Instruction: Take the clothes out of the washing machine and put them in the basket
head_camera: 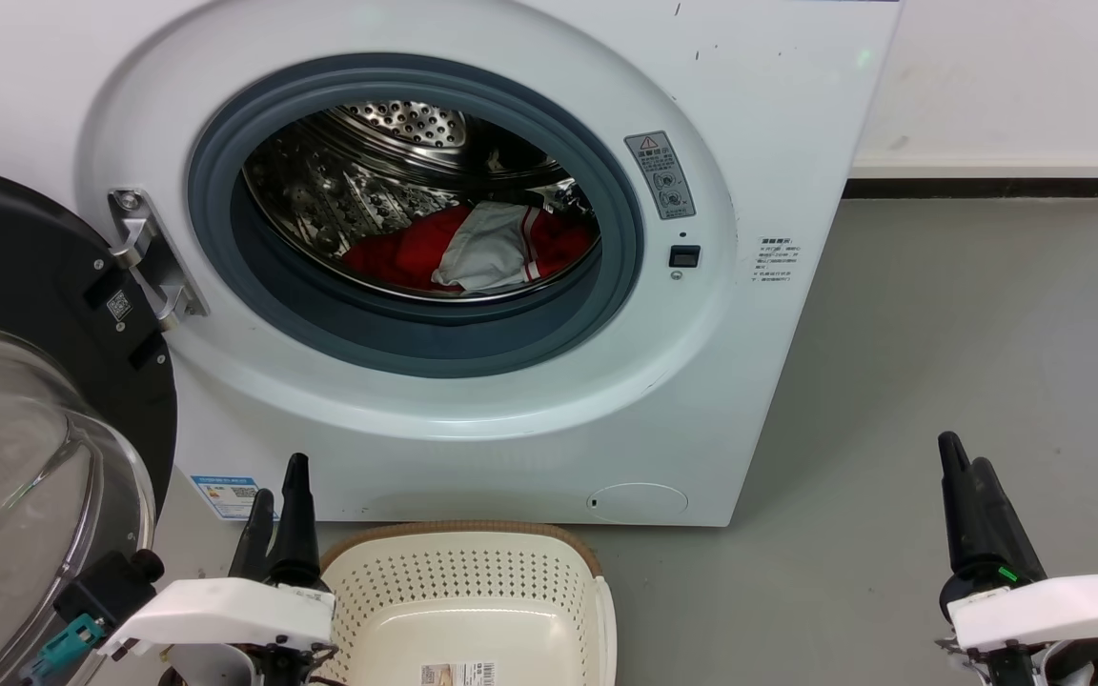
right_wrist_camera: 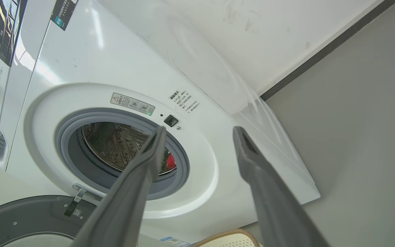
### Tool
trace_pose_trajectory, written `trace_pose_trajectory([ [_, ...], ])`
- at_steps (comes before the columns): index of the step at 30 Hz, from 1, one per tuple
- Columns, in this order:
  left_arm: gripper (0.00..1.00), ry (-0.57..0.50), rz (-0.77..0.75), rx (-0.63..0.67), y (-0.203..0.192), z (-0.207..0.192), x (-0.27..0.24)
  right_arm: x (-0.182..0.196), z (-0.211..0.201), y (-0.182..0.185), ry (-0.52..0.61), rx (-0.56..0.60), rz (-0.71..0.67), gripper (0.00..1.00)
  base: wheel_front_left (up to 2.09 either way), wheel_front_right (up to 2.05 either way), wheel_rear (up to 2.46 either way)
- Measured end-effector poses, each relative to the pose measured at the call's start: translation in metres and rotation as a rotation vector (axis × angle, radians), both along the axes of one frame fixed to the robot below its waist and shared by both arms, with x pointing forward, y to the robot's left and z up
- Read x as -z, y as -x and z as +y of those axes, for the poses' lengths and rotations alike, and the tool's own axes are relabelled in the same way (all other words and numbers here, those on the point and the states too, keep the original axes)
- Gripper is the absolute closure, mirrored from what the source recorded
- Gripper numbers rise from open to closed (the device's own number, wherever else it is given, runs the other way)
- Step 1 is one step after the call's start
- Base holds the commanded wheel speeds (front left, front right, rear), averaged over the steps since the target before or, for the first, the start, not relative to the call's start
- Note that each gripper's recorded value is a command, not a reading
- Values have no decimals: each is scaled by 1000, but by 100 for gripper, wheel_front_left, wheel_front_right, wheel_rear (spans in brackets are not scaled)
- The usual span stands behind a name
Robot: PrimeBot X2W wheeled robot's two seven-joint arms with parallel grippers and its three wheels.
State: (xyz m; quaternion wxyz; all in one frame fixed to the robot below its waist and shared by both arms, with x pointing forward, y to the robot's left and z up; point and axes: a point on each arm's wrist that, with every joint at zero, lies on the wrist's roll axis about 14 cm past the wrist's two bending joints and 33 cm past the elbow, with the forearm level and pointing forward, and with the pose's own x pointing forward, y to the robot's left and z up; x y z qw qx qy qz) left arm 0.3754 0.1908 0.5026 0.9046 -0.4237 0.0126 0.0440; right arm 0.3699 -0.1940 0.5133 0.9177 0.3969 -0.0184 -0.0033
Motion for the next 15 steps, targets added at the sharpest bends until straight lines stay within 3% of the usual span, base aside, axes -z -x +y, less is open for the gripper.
trace_pose_trajectory([
  [15, 0, -230, -12, -6, 6, -4, -4, -13, 7, 5, 261, -11, -53, 0, 0, 0, 0],
])
